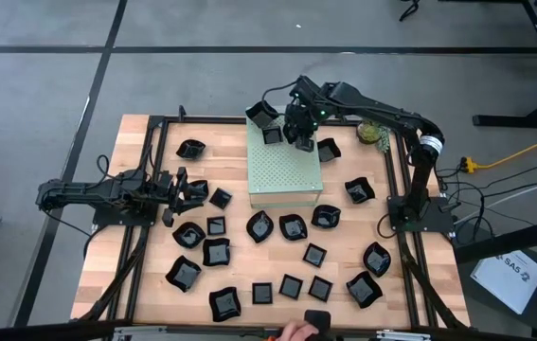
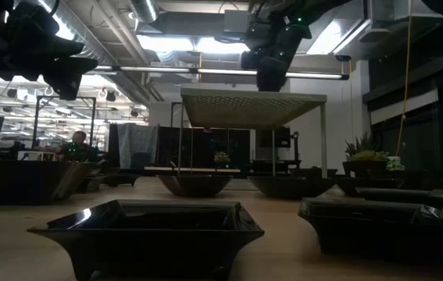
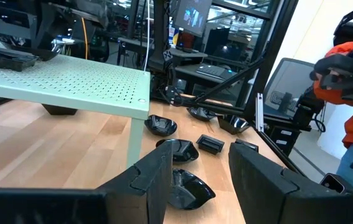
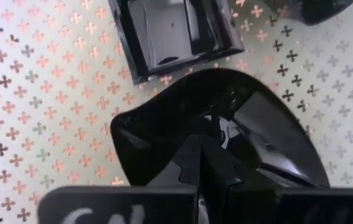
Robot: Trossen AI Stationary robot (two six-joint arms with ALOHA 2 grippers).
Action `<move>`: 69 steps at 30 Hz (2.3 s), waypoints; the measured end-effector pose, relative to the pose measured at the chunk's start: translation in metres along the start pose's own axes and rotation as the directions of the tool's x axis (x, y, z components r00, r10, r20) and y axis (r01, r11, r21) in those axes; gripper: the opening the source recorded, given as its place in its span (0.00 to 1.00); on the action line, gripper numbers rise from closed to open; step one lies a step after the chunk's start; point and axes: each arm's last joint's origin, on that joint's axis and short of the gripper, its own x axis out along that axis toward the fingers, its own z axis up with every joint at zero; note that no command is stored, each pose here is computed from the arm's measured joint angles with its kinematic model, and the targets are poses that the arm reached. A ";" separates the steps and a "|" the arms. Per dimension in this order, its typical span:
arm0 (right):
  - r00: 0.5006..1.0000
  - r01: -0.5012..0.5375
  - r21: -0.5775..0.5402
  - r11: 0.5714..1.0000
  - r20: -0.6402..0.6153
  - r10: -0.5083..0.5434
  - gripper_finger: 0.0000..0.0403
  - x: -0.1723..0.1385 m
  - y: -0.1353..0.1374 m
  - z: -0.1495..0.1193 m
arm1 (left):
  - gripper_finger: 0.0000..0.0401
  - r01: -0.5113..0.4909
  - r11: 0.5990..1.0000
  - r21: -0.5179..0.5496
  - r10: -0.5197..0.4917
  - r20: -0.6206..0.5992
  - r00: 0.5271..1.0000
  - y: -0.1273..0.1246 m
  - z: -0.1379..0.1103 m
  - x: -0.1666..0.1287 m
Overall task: Pick & Place Mini shaped plates
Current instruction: Adjust the black leaf shaped plate on the shelf, then adjust the black square plate on the shelf
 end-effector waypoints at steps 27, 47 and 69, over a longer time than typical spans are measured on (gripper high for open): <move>0.975 -0.221 -0.054 0.974 -0.023 0.220 0.01 0.007 0.065 0.017 | 0.38 0.000 1.000 0.000 0.000 0.000 1.000 0.000 0.000 0.000; 0.927 -0.283 -0.316 0.905 0.150 0.343 0.01 -0.030 0.108 0.054 | 0.38 0.000 1.000 0.000 0.000 0.000 1.000 0.000 0.000 0.000; 0.973 0.117 -0.091 0.989 0.208 -0.096 0.01 0.017 0.049 0.038 | 0.38 0.000 1.000 0.000 0.000 0.000 1.000 0.000 0.000 0.000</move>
